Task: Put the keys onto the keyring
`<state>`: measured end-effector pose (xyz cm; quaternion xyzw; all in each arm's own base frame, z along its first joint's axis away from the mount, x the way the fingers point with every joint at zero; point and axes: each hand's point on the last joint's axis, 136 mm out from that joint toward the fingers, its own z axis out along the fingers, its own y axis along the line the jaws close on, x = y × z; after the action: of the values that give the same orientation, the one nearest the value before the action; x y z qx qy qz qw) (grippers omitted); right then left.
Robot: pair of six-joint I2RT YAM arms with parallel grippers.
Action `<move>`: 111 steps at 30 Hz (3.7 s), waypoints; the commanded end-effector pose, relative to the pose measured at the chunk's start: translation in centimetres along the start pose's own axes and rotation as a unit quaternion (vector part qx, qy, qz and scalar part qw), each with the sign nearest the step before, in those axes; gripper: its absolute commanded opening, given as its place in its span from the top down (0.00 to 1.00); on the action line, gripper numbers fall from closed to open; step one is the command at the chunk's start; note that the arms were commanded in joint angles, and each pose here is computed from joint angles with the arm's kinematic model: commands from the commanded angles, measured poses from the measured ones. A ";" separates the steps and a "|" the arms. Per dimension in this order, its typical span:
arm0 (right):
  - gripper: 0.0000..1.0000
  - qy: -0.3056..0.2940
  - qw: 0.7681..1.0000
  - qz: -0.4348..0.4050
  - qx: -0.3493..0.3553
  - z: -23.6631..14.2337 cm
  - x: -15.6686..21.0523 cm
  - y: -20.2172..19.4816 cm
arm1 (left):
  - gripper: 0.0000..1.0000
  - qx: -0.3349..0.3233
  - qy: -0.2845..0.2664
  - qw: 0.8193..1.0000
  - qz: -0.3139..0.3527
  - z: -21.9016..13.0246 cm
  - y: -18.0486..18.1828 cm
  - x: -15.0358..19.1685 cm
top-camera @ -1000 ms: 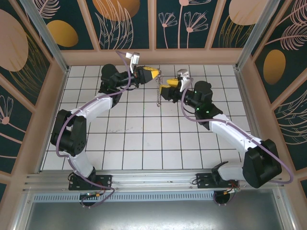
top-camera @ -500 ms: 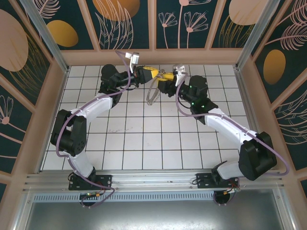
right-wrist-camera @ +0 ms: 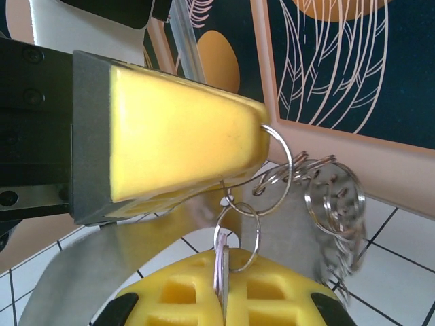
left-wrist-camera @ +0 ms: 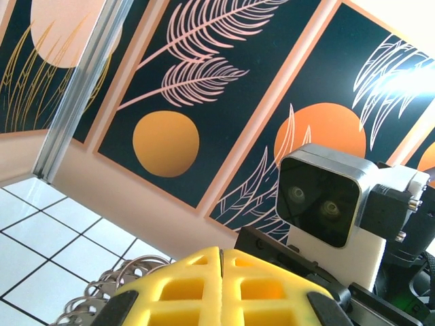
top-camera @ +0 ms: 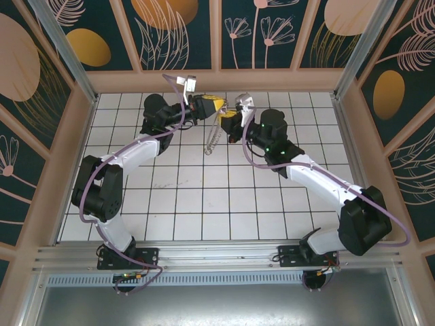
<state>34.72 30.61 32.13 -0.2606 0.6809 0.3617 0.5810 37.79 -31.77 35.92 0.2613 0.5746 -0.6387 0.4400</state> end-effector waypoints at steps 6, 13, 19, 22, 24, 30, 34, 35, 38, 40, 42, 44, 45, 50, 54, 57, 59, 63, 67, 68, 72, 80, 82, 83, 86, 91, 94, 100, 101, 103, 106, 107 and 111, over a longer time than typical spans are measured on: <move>1.00 0.014 0.999 -0.015 -0.040 1.0 0.1 2.5 | 1.00 0.018 -0.046 0.998 0.031 -0.3 -2.3 -2.4; 0.57 0.013 0.999 -0.014 -0.033 -0.9 -0.1 2.5 | 1.00 0.016 -0.044 0.998 0.033 -0.4 -2.2 -2.2; 0.54 -0.034 0.999 0.025 -0.026 -5.4 -1.4 1.2 | 1.00 0.017 -0.041 0.998 0.035 -0.3 -2.2 -2.1; 0.52 -0.083 0.995 0.063 -0.014 -7.6 -3.1 -0.8 | 1.00 0.017 -0.038 0.998 0.037 -0.4 -2.3 -2.0; 0.53 -0.102 0.991 0.082 -0.010 -8.3 -4.0 -1.8 | 1.00 0.017 -0.036 0.998 0.039 -0.4 -2.4 -1.9; 0.69 -0.112 0.986 0.117 -0.026 -6.8 -5.7 -2.8 | 1.00 0.015 -0.031 0.999 0.038 -0.4 -2.2 -1.5; 0.83 -0.107 0.984 0.133 -0.044 -5.1 -5.9 -2.9 | 1.00 0.015 -0.031 0.999 0.038 -0.4 -2.2 -1.6; 0.85 -0.107 0.984 0.134 -0.048 -4.7 -6.0 -2.8 | 1.00 0.016 -0.031 0.999 0.039 -0.4 -2.3 -1.6; 0.89 -0.100 0.984 0.135 -0.061 -3.5 -5.9 -2.1 | 1.00 0.015 -0.030 0.999 0.038 -0.3 -2.2 -1.6; 0.90 -0.094 0.984 0.134 -0.072 -2.8 -5.6 -1.2 | 1.00 0.016 -0.031 0.999 0.040 -0.3 -2.3 -1.7; 0.91 -0.084 0.984 0.132 -0.085 -2.0 -5.1 -0.1 | 1.00 0.015 -0.033 0.999 0.040 -0.3 -2.3 -1.8; 0.91 -0.070 0.985 0.130 -0.092 -1.3 -4.3 0.7 | 1.00 0.015 -0.033 0.999 0.040 -0.3 -2.3 -1.8; 0.91 -0.065 0.985 0.130 -0.094 -1.1 -3.9 1.0 | 1.00 0.015 -0.033 0.999 0.040 -0.3 -2.3 -1.8; 0.90 -0.052 0.987 0.133 -0.079 -1.4 -2.5 0.7 | 1.00 0.013 -0.032 0.999 0.038 -0.3 -2.2 -1.7; 0.90 -0.074 0.986 0.141 -0.055 -3.5 -2.9 -1.1 | 1.00 0.013 -0.032 0.999 0.037 -0.3 -2.2 -1.7; 0.90 -0.099 0.983 0.147 -0.043 -5.5 -3.9 -2.3 | 1.00 0.014 -0.030 0.999 0.037 -0.2 -2.2 -1.6; 0.89 -0.112 0.982 0.148 -0.037 -6.5 -4.5 -2.7 | 1.00 0.014 -0.030 0.999 0.037 -0.3 -2.2 -1.7; 0.70 -0.133 0.979 0.149 -0.045 -7.3 -6.1 -2.6 | 1.00 0.015 -0.030 0.999 0.036 -0.2 -2.3 -1.6; 0.59 -0.152 0.970 0.171 -0.081 -7.0 -7.5 -2.0 | 1.00 0.019 -0.033 0.999 0.034 -0.2 -2.5 -1.7; 0.58 -0.156 0.967 0.180 -0.091 -6.9 -7.7 -1.9 | 1.00 0.019 -0.034 0.999 0.032 -0.2 -2.5 -1.7; 0.57 -0.179 0.949 0.221 -0.137 -6.4 -8.6 -1.4 | 1.00 0.020 -0.045 0.999 0.024 -0.3 -2.6 -2.0; 0.56 -0.194 0.930 0.258 -0.177 -5.3 -8.9 -0.8 | 1.00 0.020 -0.058 0.998 0.010 -0.3 -2.7 -2.1; 0.49 -0.191 0.930 0.257 -0.182 -4.9 -8.8 -0.4 | 1.00 0.020 -0.059 0.998 0.010 -0.2 -2.8 -2.2; 0.46 -0.189 0.930 0.257 -0.183 -4.7 -8.7 -0.2 | 1.00 0.021 -0.059 0.998 0.009 -0.2 -2.8 -2.1; 0.44 -0.184 0.931 0.256 -0.184 -4.2 -8.5 0.1 | 1.00 0.021 -0.059 0.998 0.008 -0.2 -2.9 -2.1; 0.48 -0.181 0.931 0.260 -0.183 -3.8 -8.1 0.1 | 1.00 0.021 -0.060 0.998 0.009 -0.1 -2.9 -2.2; 0.48 -0.178 0.931 0.261 -0.182 -3.7 -7.8 0.1 | 1.00 0.021 -0.060 0.998 0.009 -0.1 -2.9 -2.1; 0.49 -0.173 0.931 0.265 -0.179 -3.2 -7.3 -0.2 | 1.00 0.023 -0.059 0.998 0.009 -0.1 -3.0 -2.1; 0.51 -0.172 0.931 0.266 -0.180 -3.1 -7.2 -0.2 | 1.00 0.023 -0.060 0.998 0.010 -0.1 -3.0 -2.2; 0.54 -0.169 0.931 0.267 -0.184 -2.9 -7.1 0.0 | 1.00 0.022 -0.059 0.998 0.010 -0.1 -3.0 -2.1; 0.60 -0.165 0.931 0.266 -0.189 -2.6 -7.0 0.2 | 1.00 0.023 -0.059 0.998 0.010 -0.1 -3.0 -2.1; 0.62 -0.166 0.930 0.266 -0.190 -2.6 -7.0 0.3 | 1.00 0.023 -0.059 0.998 0.010 -0.1 -3.0 -2.1; 0.71 -0.163 0.931 0.264 -0.194 -2.4 -7.0 0.5 | 1.00 0.022 -0.060 0.998 0.011 0.0 -3.0 -2.2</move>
<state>35.15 28.27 36.37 -0.0891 0.5747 0.6513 0.4873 37.76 -31.79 36.16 0.2207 0.5695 -0.6568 0.4422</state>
